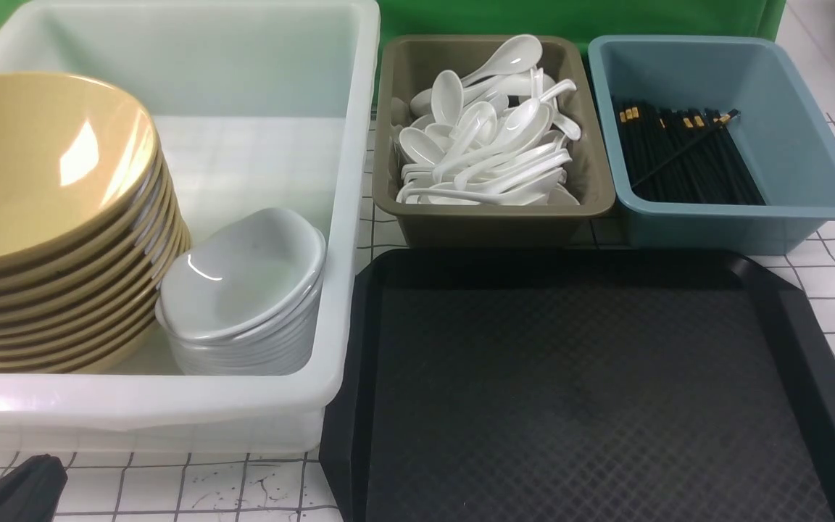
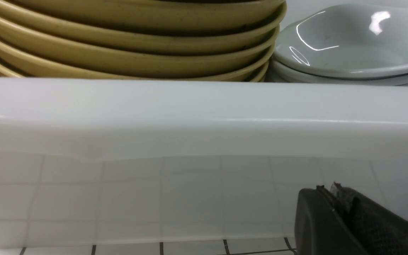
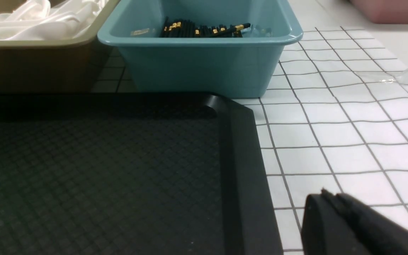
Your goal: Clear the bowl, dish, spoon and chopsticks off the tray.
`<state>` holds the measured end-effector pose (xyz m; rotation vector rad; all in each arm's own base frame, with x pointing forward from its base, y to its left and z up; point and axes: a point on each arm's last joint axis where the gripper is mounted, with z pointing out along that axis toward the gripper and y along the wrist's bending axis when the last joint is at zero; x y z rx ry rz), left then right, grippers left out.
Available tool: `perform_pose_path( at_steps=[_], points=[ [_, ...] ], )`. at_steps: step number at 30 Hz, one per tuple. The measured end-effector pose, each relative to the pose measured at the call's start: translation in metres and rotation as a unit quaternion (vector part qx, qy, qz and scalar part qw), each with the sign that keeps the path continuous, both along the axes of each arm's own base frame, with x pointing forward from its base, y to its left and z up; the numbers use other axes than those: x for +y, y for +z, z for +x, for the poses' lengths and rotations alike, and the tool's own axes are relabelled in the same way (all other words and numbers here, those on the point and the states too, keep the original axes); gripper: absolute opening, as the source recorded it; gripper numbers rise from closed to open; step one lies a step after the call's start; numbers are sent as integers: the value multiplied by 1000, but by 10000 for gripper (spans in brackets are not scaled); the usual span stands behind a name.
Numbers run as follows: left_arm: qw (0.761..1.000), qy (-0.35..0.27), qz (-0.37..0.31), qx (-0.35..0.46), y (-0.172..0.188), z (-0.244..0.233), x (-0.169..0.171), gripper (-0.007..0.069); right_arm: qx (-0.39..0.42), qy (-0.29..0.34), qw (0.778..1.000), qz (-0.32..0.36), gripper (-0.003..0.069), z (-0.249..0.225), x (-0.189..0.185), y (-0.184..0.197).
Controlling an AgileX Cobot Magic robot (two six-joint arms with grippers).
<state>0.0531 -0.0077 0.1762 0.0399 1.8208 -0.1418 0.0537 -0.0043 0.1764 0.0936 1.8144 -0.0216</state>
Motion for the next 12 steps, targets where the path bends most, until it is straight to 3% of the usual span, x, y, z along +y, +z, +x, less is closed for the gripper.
perform_pose_path(
  at_steps=[12],
  points=[
    [1000, 0, 0, 0, 0, 0, 0, -7, 0, 0, 1000, 0, 81, 0, 0, 0]
  ],
)
